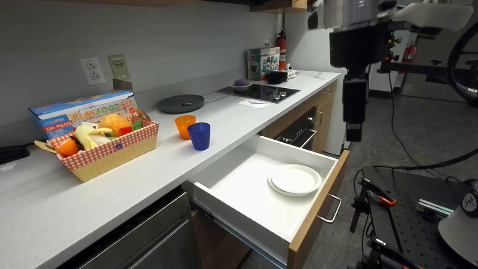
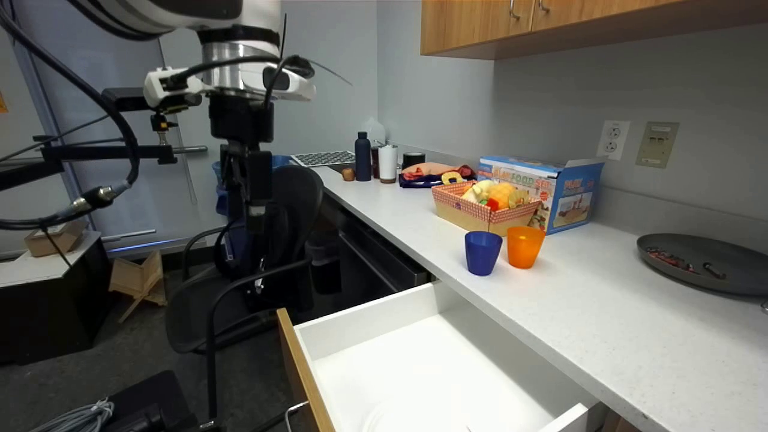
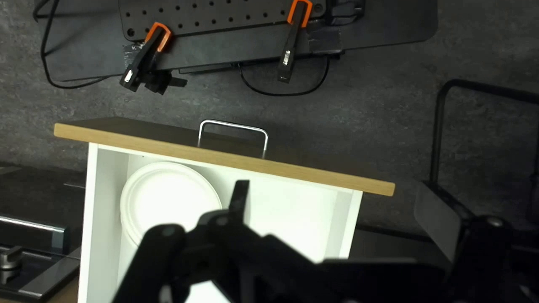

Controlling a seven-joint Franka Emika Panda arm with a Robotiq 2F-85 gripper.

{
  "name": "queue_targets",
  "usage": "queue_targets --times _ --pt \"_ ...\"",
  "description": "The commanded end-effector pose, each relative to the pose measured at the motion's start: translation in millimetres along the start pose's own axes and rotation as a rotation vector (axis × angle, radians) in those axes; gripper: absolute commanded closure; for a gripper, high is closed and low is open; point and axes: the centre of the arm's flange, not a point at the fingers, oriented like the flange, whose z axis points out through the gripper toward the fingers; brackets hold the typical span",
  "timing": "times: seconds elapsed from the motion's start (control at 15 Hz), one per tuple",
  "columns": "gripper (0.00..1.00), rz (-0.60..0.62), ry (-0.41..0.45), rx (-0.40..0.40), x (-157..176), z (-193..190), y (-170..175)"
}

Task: Close the drawer

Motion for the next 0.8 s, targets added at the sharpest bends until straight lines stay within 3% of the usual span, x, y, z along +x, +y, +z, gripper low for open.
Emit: queue_targets --times 0.0,0.4,0.73 --pt "0.0 0.018 0.003 0.017 -2 51 17" --pt "0.0 0.063 -0.008 0.045 0 118 29" --pt "0.0 0.109 -0.039 0.077 19 150 39"
